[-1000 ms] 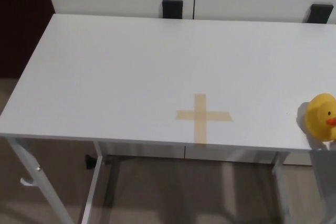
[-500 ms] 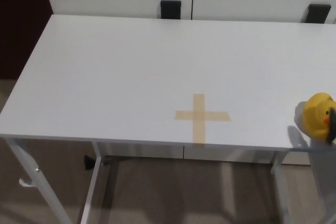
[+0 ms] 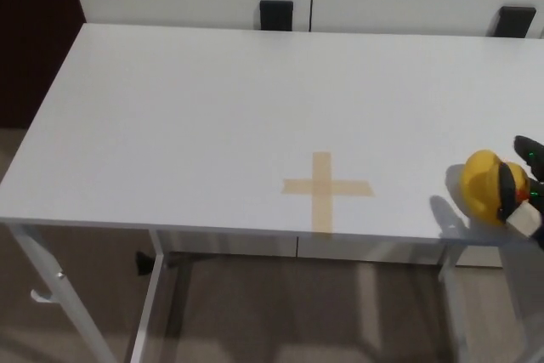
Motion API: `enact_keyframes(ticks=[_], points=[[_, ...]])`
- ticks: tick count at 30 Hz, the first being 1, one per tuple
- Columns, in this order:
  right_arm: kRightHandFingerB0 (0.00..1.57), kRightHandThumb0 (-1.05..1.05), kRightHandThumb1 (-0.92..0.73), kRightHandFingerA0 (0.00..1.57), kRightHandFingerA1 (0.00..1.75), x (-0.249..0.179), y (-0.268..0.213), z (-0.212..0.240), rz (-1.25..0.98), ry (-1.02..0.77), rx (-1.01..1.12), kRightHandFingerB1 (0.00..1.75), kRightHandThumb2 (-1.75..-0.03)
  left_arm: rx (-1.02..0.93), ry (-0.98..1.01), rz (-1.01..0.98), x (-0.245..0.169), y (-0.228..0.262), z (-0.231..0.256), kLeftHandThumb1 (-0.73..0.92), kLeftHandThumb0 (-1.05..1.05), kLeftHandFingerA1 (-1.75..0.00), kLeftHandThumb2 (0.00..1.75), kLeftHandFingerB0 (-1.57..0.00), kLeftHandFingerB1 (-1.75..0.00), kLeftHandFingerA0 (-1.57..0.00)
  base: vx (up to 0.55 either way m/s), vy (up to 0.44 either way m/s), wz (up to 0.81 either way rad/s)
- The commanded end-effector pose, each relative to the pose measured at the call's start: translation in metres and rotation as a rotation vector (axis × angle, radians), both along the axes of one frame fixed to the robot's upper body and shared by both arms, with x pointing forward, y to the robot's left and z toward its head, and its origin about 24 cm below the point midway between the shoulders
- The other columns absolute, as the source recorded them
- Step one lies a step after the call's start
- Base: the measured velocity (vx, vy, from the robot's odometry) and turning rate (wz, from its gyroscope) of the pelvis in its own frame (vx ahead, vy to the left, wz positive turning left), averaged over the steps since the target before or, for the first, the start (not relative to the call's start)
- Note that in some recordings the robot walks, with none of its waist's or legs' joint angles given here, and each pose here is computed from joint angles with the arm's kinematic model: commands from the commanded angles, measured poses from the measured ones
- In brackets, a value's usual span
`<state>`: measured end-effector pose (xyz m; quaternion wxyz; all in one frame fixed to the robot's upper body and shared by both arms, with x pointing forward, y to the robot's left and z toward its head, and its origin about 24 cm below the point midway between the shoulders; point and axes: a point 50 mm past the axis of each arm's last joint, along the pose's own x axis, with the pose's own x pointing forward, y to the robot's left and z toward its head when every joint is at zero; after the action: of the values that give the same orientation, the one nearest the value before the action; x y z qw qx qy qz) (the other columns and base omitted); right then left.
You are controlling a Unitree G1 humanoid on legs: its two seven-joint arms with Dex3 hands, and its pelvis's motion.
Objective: The robot uses its right hand to push the yellow duck toy to the center of the white desk.
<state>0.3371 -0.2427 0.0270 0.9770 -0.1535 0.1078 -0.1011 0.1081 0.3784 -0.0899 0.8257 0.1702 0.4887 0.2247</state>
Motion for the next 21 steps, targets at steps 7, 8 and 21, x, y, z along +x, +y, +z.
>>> enact_keyframes(ticks=[7,8,21], points=[[0.04,-0.88,-0.83,0.00,0.16,-0.003,0.041,-0.020,-0.018,0.038,0.048,0.23,-1.20,0.002,-0.005,-0.005,0.000,0.000,0.000,-0.02,0.53,-1.15,1.75,-1.22,-1.10,-1.16,0.00,0.000,0.00],[0.11,-0.96,-0.86,0.00,0.14,-0.003,0.045,-0.022,-0.026,0.039,0.055,0.10,-1.21,0.004,-0.005,-0.006,0.000,0.000,0.000,-0.02,0.50,-1.14,1.75,-1.21,-1.10,-1.15,0.00,0.000,0.00],[0.00,-1.05,-0.91,0.00,0.24,-0.001,0.088,-0.016,-0.073,-0.056,-0.090,0.08,-1.22,0.006,-0.006,-0.015,0.001,-0.003,-0.001,0.09,0.09,-1.17,1.03,-1.23,-1.15,-1.26,0.00,0.000,0.00]])
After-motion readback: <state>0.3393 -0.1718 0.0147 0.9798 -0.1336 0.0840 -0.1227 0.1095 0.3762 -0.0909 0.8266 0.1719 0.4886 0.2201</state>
